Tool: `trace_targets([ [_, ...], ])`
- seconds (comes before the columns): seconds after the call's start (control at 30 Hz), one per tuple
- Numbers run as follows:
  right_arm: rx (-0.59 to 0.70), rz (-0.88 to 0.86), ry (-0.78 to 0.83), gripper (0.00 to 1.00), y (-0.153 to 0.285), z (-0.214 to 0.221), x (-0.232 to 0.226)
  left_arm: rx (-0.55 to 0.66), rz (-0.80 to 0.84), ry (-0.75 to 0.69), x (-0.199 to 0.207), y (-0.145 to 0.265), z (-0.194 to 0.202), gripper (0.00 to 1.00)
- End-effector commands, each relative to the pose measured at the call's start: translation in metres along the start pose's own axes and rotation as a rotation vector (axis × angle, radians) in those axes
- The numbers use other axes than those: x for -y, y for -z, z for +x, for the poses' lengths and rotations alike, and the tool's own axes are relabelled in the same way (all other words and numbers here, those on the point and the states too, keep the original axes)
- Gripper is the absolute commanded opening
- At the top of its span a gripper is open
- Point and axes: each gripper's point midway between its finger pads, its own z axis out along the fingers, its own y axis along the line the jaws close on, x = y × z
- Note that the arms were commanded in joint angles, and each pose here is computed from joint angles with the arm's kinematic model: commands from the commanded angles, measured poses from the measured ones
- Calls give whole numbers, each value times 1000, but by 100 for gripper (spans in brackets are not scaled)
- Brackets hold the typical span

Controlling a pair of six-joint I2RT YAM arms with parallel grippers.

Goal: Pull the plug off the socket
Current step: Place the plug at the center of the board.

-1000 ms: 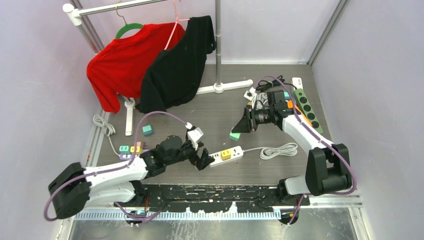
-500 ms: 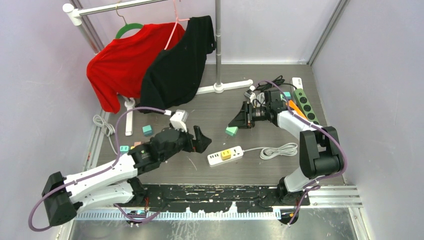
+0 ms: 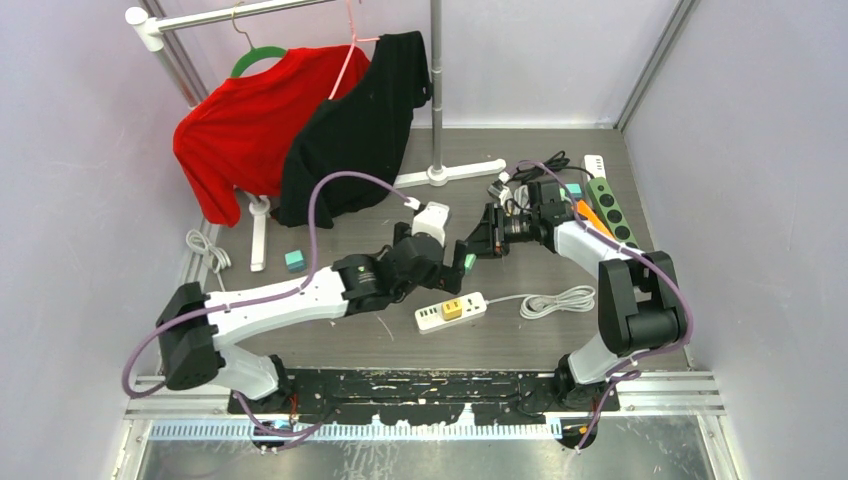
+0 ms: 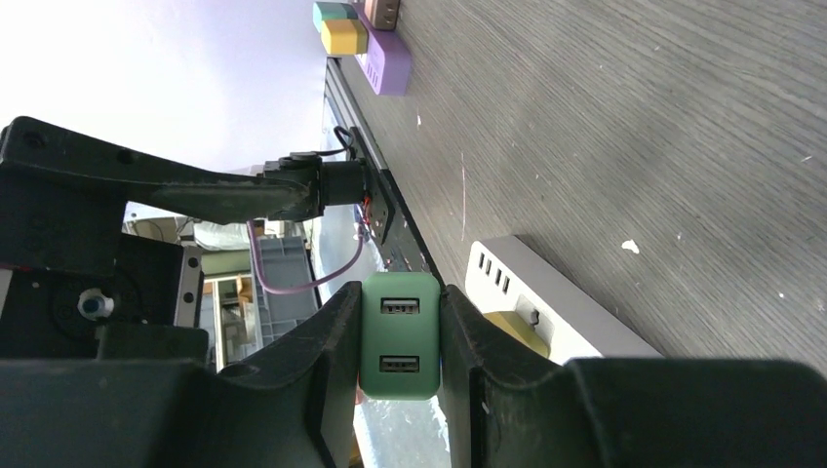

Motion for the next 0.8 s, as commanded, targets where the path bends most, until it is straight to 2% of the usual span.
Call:
trace_targets([
  [0.0,-10,-29,21,1,2,-4,-6,37,39,-57,20,-12,-22,98],
  [0.1,-14,-29,19,1,2,-3,-6,9,44,-67,29,-25,-18,90],
  [0.23,-15,-32,20,1,2,-3,-7,-21,73,-63,39,-37,-14,66],
  [0.67,-22,-38,21,1,3,-3,-7,-119,9,-79,28,-67,5,65],
  [0.77,-24,-38,21,2,2,-2,-7,-132,26,-74,30,-68,7,48],
])
